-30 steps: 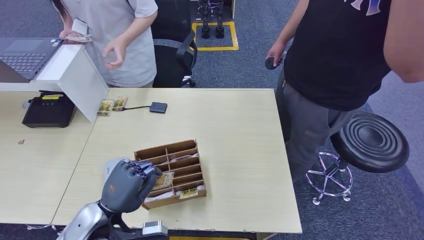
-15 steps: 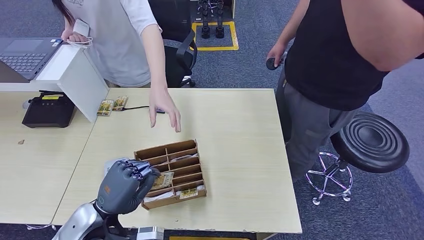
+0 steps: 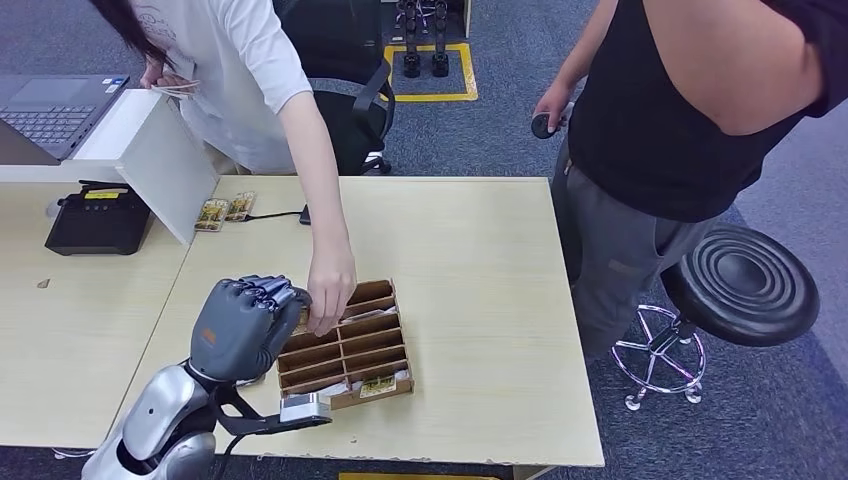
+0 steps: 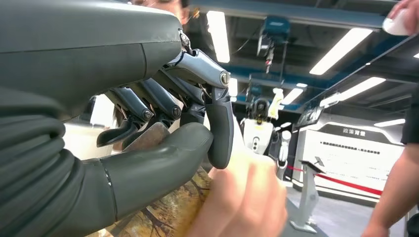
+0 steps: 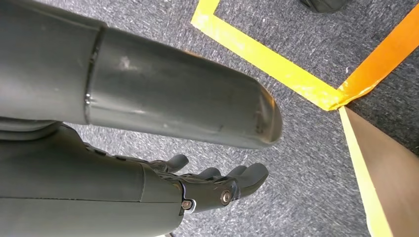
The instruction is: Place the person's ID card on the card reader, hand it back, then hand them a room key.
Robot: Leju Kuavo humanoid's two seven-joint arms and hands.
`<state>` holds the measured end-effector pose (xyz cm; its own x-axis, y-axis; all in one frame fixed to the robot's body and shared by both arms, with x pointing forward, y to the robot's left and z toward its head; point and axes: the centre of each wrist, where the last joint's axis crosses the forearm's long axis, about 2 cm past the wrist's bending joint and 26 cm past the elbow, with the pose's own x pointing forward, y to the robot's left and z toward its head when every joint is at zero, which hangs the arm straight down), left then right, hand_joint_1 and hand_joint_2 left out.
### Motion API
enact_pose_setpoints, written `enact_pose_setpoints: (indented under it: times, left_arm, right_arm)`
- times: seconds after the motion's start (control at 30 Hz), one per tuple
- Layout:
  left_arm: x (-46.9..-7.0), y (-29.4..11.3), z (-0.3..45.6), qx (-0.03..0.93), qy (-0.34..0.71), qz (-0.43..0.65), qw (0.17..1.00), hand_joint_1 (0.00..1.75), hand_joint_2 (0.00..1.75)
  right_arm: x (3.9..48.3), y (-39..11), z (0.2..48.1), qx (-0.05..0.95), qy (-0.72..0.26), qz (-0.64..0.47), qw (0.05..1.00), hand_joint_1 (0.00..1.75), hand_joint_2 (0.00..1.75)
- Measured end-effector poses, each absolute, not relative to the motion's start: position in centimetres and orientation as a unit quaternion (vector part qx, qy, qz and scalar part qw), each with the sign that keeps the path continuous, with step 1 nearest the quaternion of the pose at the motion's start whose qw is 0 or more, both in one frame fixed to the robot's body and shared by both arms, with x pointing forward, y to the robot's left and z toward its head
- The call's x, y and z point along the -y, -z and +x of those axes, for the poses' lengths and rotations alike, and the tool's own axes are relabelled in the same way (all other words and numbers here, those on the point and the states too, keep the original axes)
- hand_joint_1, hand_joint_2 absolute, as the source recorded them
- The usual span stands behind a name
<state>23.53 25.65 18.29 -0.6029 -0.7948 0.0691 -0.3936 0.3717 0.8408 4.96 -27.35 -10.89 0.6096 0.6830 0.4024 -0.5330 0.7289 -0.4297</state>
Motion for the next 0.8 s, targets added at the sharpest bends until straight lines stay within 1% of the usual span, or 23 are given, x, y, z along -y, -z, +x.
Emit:
enact_pose_setpoints:
  times: [0.13, 0.23, 0.33, 0.5, 0.63, 0.8]
  left_arm:
    - [-25.4, -18.6, 25.8, 0.761, 0.422, 0.435, 0.233, 1.75, 1.75]
    - [-24.4, -19.0, 27.6, 0.744, 0.419, 0.47, 0.223, 1.75, 1.75]
    - [-23.0, -19.4, 28.6, 0.743, 0.413, 0.479, 0.221, 1.75, 1.75]
    - [-21.5, -19.3, 29.1, 0.747, 0.411, 0.471, 0.229, 1.75, 1.75]
    - [-21.2, -19.1, 29.1, 0.75, 0.41, 0.462, 0.238, 0.0, 1.75]
    - [-20.8, -18.6, 28.6, 0.765, 0.406, 0.435, 0.245, 0.0, 1.75]
  right_arm:
    - [27.3, 10.9, 5.0, 0.277, -0.351, -0.133, 0.885, 0.0, 0.0]
    - [27.3, 10.9, 5.0, 0.275, -0.356, -0.13, 0.884, 0.0, 0.0]
    - [27.3, 10.9, 5.0, 0.276, -0.358, -0.129, 0.882, 0.0, 0.0]
    - [27.3, 10.9, 5.0, 0.276, -0.36, -0.13, 0.882, 0.0, 0.0]
    - [27.3, 10.9, 5.0, 0.273, -0.362, -0.13, 0.882, 0.0, 0.0]
    - [27.2, 10.9, 5.0, 0.272, -0.363, -0.13, 0.882, 0.0, 0.0]
